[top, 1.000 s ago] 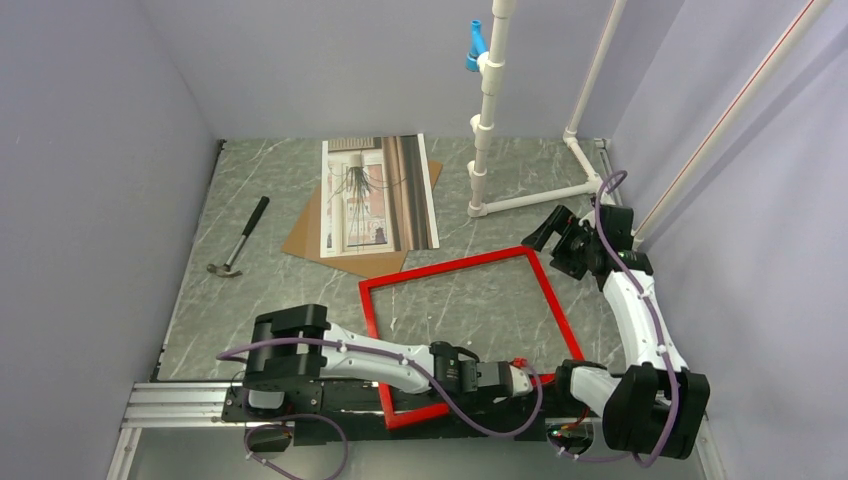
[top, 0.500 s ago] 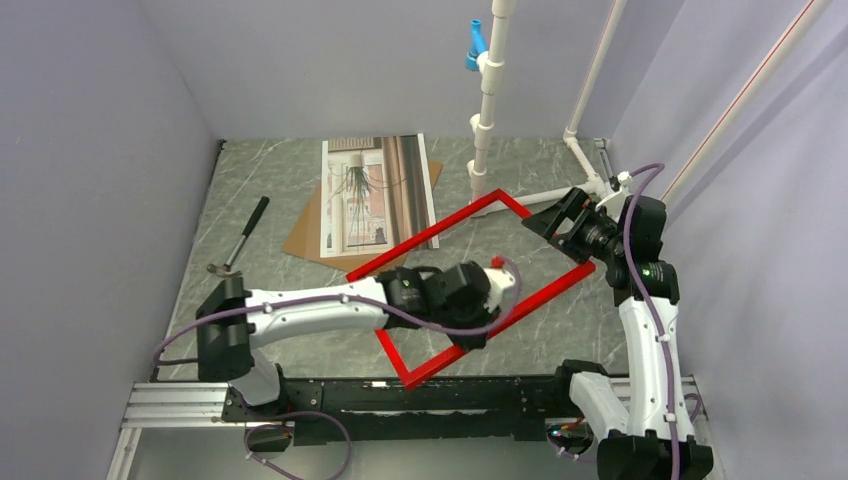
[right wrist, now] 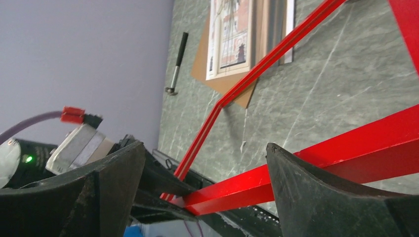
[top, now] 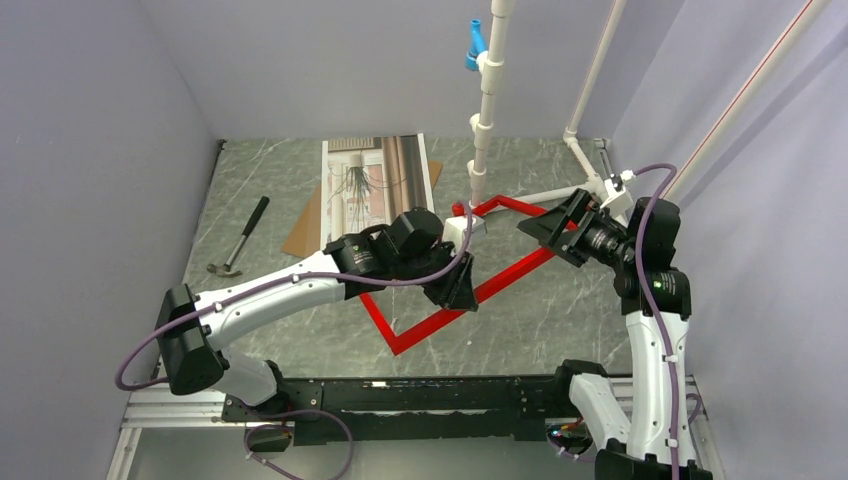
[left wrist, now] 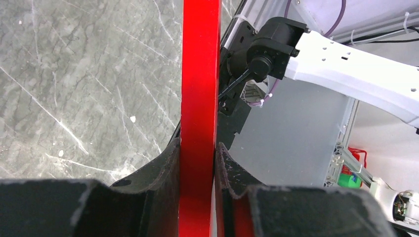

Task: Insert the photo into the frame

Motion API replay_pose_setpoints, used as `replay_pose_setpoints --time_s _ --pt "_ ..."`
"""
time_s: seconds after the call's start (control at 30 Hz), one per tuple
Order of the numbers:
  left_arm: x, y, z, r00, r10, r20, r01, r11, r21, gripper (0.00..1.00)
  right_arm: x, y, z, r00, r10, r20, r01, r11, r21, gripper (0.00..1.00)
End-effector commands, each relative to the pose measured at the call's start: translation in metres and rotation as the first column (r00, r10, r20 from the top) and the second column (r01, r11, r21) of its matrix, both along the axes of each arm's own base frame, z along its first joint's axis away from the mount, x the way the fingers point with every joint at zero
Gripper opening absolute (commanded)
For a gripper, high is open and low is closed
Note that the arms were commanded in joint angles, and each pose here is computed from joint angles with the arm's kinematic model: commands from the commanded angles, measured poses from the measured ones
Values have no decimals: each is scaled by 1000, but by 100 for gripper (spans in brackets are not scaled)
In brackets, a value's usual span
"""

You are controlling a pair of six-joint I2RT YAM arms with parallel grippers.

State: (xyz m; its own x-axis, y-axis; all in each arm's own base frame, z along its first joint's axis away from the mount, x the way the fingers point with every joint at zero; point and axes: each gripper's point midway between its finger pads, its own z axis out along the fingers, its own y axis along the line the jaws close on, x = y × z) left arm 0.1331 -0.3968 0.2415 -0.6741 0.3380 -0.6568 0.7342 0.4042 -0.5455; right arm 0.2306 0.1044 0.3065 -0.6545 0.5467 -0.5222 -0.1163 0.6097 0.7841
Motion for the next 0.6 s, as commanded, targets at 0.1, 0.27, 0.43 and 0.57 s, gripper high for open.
replay_pose_setpoints --time_s 0.1,0.27,0.43,0.57 --pt "45 5 28 989 117 89 -115 993 -37 0 -28 19 46 990 82 115 -92 992 89 92" --pt "57 6 25 985 143 93 -142 990 -15 0 -43 30 53 979 153 137 -173 974 147 91" --pt "73 12 29 977 190 97 -190 982 -8 0 -53 31 26 984 172 53 -178 973 147 90" --pt "84 14 31 973 211 96 -211 977 -7 0 -62 34 17 980 197 40 -201 969 147 82"
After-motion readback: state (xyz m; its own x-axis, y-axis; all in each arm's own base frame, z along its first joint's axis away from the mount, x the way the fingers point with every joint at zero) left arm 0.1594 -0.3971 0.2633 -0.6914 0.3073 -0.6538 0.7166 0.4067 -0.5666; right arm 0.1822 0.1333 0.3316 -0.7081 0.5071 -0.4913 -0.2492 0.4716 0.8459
